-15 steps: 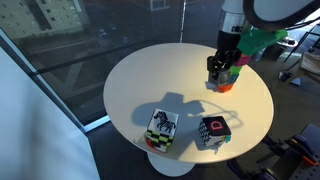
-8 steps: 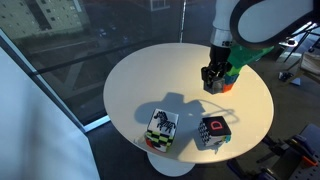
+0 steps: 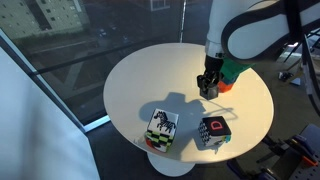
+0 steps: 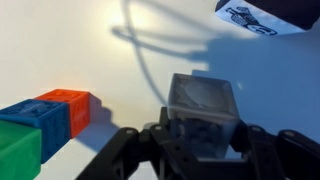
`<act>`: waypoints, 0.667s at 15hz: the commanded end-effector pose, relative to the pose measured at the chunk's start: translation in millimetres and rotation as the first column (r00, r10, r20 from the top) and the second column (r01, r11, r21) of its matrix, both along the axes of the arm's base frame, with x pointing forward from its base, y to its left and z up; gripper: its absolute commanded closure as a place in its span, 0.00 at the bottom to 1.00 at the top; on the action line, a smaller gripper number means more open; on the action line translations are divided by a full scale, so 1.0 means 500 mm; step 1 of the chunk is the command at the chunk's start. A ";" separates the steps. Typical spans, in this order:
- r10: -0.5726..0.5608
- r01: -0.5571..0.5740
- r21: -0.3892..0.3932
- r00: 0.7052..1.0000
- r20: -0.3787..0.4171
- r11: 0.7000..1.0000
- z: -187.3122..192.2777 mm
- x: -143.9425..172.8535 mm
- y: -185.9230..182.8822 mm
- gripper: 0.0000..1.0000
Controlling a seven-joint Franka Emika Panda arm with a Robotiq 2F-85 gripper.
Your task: Pick up the gray block and put it on the table
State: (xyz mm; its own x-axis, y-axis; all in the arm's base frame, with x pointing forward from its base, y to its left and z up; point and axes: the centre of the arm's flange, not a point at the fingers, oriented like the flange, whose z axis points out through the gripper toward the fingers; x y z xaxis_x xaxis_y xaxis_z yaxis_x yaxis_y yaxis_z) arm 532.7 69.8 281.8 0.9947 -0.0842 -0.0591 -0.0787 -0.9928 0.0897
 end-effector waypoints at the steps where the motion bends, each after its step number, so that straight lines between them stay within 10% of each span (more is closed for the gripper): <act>1: -0.011 0.012 -0.018 1.000 0.016 1.000 -0.028 0.012 0.008 0.71; 10: -0.031 0.033 -0.043 0.998 0.052 0.999 -0.089 0.019 0.017 0.71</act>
State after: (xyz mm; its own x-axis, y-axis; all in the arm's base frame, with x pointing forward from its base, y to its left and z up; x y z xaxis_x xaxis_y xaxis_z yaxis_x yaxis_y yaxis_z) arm 537.4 76.8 242.0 0.9944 -0.1006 -0.0328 -0.0967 -0.9896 0.1063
